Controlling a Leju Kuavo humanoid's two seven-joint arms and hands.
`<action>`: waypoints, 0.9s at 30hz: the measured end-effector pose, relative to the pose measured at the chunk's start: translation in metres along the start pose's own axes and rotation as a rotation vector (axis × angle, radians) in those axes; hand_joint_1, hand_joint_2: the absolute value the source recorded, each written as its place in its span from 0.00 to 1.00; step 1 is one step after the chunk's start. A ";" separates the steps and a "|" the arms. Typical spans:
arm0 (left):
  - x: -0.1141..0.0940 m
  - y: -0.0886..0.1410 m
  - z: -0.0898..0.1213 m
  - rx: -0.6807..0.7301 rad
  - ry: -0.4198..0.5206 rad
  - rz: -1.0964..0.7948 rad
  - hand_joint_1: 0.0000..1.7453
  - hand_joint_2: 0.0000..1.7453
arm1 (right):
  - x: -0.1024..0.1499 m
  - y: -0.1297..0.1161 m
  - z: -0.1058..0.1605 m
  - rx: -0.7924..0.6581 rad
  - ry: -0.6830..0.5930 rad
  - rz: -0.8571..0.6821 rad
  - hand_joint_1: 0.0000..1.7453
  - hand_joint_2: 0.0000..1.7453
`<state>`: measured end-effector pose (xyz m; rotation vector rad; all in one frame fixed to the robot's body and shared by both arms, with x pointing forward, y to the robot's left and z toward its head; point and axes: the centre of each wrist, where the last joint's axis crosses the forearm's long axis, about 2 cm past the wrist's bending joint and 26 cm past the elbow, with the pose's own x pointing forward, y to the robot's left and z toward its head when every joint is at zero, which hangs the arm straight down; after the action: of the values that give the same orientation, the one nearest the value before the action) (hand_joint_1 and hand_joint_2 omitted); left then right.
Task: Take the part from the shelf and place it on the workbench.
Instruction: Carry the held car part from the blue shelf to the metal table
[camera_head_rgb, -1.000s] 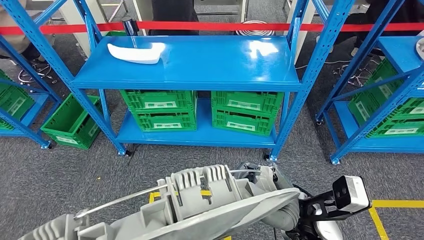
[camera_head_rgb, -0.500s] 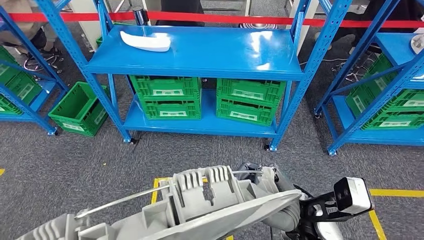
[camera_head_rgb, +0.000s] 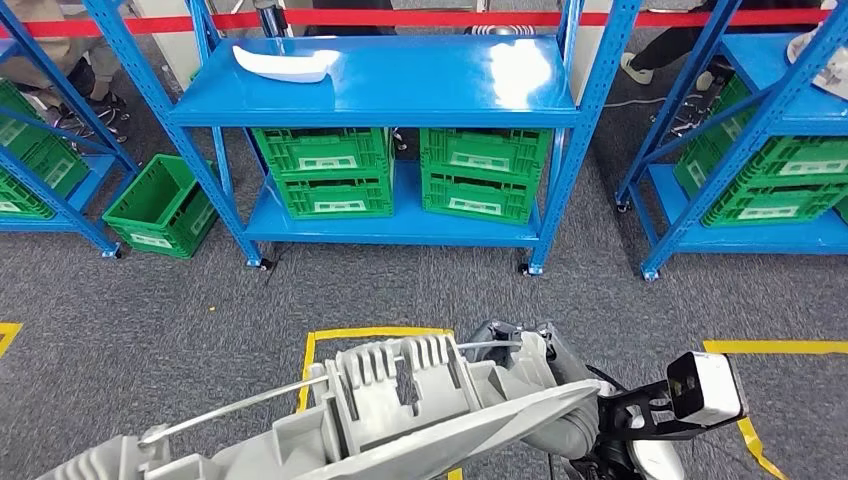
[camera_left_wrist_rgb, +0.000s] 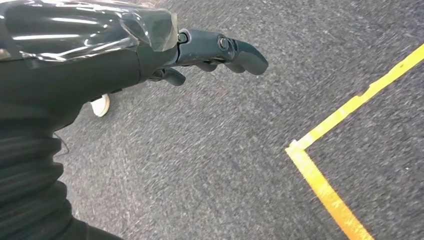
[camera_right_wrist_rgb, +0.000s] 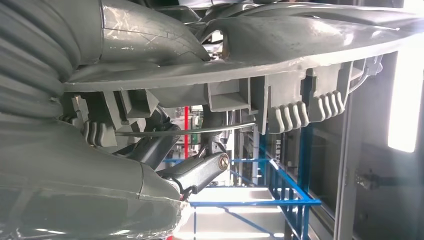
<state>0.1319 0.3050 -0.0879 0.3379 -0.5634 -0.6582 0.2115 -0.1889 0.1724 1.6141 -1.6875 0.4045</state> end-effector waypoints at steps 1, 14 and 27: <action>0.000 0.000 0.000 0.000 0.000 0.000 0.00 1.00 | 0.000 0.000 0.000 0.001 -0.001 0.000 1.00 1.00; -0.002 0.005 -0.001 0.022 0.004 0.025 0.00 1.00 | 0.001 -0.002 -0.004 0.017 -0.002 -0.001 1.00 1.00; -0.002 0.000 0.001 0.014 0.007 0.035 0.00 1.00 | -0.001 -0.005 -0.004 0.020 0.012 -0.002 1.00 1.00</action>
<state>0.1299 0.3059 -0.0879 0.3428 -0.5667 -0.6190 0.2171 -0.1863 0.1737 1.6247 -1.6772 0.4306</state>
